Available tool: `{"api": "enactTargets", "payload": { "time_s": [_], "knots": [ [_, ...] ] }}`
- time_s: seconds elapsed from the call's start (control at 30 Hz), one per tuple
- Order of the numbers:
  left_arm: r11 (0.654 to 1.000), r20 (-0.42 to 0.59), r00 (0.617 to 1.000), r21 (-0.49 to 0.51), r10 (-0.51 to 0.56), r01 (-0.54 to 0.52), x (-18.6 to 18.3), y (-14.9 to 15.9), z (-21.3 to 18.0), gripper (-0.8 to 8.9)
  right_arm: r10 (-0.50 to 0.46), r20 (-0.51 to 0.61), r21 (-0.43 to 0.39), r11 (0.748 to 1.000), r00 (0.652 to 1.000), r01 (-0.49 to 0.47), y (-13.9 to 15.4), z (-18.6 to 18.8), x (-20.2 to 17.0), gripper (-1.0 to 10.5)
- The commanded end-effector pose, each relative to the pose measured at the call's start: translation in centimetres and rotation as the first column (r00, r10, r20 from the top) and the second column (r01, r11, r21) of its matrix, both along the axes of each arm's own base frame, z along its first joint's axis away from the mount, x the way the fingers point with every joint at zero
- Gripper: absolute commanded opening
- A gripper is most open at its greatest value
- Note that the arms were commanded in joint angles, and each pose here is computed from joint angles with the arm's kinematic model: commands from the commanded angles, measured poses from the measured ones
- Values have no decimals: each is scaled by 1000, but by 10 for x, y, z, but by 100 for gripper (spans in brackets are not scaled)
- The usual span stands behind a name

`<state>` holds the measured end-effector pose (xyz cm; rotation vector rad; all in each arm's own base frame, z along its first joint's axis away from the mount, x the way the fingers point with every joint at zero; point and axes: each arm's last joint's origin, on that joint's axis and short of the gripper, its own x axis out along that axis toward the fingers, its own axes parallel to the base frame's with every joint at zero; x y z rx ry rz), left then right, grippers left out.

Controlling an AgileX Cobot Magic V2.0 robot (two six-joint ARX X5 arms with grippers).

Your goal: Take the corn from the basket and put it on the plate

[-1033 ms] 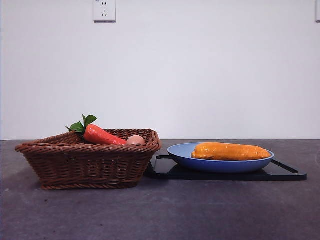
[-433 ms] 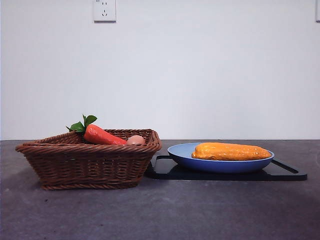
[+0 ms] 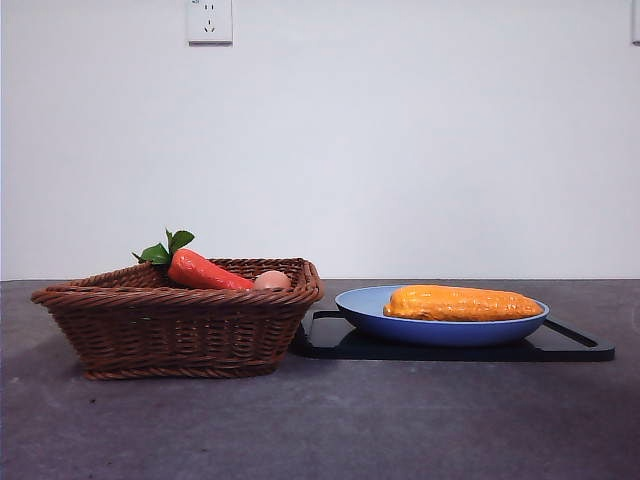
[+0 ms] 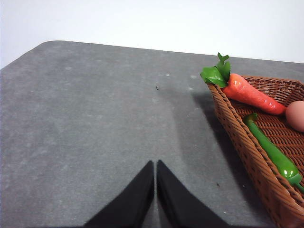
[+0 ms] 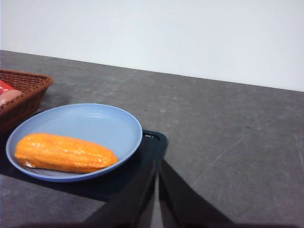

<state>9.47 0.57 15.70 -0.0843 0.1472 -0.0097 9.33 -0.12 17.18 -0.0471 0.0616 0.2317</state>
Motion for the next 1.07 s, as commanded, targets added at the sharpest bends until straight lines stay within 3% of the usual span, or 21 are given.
{"api": "enactTargets", "payload": {
  "time_s": [0.03, 0.23, 1.07],
  "knots": [
    [1000, -33, 999, -6, 2, -2, 1, 0, -10, 8, -11, -16, -4, 1000, 1000, 11, 0, -5, 0, 2],
    [1000, -33, 999, -5, 2, -2, 1, 0, -10, 8, -10, -84, 13, 1000, 996, 11, 0, -20, 2, 2],
    [1000, -33, 999, -5, 2, -2, 1, 0, -10, 8, -7, -81, 14, 1000, 997, 8, 0, -20, 2, 2]
  ]
}}
